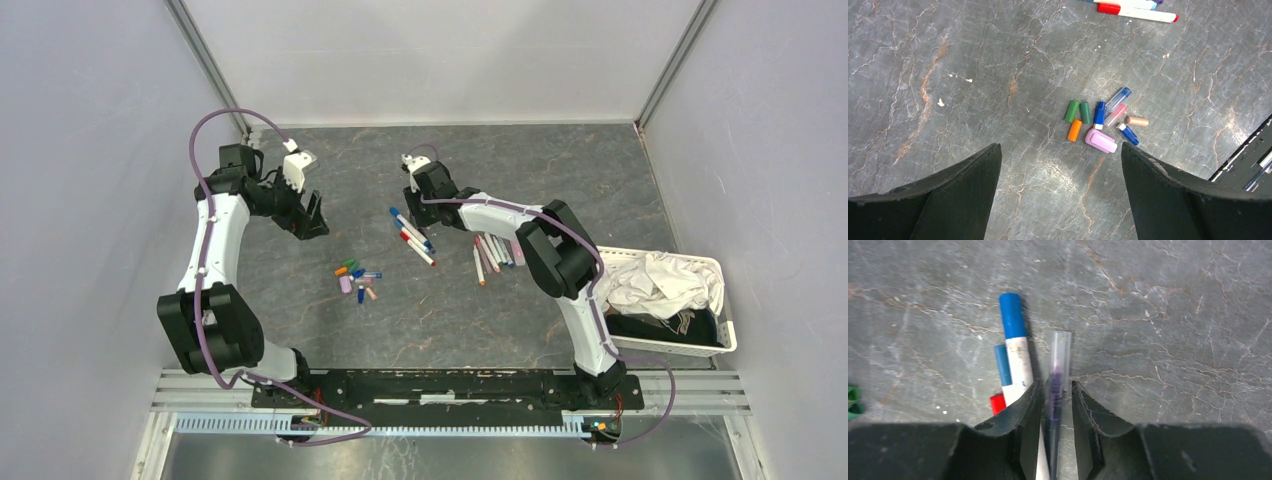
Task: Open the pen caps
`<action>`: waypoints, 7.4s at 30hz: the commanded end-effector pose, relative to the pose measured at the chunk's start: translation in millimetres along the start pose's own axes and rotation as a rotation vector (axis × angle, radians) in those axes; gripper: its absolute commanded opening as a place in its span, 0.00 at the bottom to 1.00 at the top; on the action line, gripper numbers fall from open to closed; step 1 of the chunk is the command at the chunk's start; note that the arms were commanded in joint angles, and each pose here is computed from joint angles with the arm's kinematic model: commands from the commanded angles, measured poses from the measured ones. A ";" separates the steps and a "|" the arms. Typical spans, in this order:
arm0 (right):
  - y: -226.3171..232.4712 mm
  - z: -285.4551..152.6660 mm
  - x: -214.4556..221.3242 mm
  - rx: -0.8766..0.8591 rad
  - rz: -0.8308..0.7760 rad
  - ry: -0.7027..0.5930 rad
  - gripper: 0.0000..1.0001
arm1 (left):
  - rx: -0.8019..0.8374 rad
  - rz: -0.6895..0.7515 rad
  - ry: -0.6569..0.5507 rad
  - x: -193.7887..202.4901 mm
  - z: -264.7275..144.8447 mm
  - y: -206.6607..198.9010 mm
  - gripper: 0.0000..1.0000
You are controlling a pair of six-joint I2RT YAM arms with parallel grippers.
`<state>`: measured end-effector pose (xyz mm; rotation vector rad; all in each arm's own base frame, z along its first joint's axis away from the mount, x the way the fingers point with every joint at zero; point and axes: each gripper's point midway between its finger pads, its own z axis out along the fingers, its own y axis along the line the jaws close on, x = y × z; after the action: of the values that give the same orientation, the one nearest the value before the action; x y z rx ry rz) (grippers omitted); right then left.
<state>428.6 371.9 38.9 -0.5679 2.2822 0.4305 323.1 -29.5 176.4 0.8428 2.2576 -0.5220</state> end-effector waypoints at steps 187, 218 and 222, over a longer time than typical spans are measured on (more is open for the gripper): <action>11.8 -13.0 9.1 -0.080 -0.167 0.049 0.34 | -0.003 0.505 -0.166 -102.4 -13.2 -111.0 1.00; 3.2 -8.7 54.8 -0.039 -0.195 0.143 0.32 | -0.006 0.506 -0.190 -105.7 -11.7 -111.0 1.00; -3.7 -15.6 62.9 -0.066 -0.158 0.144 0.09 | 0.034 0.530 -0.163 -93.6 -1.0 -112.8 1.00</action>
<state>394.9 363.2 20.4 -0.8381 2.2703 0.3737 303.3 -143.1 258.2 1.2807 1.8302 -0.3211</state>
